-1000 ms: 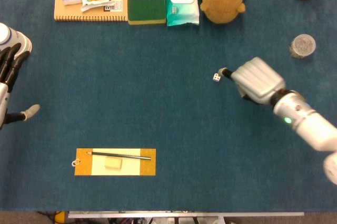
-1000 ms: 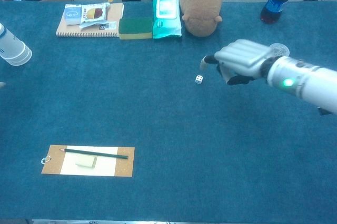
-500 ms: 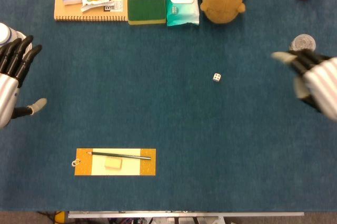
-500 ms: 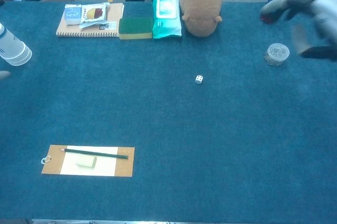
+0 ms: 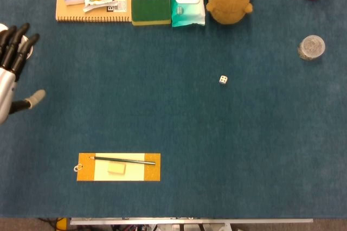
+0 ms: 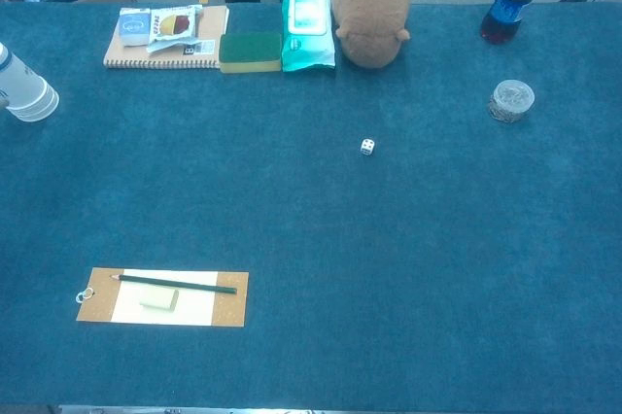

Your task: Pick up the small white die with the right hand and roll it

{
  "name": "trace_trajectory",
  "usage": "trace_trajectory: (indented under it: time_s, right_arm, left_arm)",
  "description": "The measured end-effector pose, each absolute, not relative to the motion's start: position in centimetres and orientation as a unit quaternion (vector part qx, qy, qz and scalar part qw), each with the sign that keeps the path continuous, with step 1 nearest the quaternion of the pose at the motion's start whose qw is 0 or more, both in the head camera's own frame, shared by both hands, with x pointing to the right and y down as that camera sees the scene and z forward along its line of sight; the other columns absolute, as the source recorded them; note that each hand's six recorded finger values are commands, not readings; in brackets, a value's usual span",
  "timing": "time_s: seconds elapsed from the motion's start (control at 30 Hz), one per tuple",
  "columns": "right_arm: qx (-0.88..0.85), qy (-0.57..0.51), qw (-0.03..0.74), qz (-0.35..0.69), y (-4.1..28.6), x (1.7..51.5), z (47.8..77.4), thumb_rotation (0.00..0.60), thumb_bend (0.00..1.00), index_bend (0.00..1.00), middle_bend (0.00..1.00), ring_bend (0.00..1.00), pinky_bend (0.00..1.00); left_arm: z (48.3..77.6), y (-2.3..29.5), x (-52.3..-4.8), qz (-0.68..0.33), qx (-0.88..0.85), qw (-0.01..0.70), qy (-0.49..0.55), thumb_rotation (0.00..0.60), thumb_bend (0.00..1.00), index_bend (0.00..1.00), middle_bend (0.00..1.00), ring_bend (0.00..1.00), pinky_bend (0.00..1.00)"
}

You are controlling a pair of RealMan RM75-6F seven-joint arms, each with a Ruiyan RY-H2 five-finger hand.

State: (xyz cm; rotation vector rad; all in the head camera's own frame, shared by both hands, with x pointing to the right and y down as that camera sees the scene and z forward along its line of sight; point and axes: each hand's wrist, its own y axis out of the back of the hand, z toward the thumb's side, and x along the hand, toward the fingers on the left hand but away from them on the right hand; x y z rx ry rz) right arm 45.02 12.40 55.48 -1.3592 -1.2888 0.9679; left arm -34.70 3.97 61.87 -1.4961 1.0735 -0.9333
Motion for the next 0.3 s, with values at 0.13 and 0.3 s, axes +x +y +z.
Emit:
trace_trajectory:
  time_s: [0.13, 0.3]
  right_arm:
    - [-0.556, -0.539, 0.487, 0.405, 12.2, 45.9, 56.1, 0.6, 0.26, 0.24, 0.27, 0.26, 0.53]
    - [-0.56, -0.538, 0.471, 0.418, 11.7, 46.4, 57.1, 0.6, 0.26, 0.24, 0.27, 0.26, 0.53]
  left_arm:
    - [62.2, 3.4, -35.5, -0.413, -0.606, 0.511, 0.448, 0.6, 0.05, 0.01, 0.0, 0.0, 0.09]
    - [63.0, 2.9, -37.1, -0.447, -0.595, 0.493, 0.45, 0.6, 0.05, 0.01, 0.0, 0.0, 0.09]
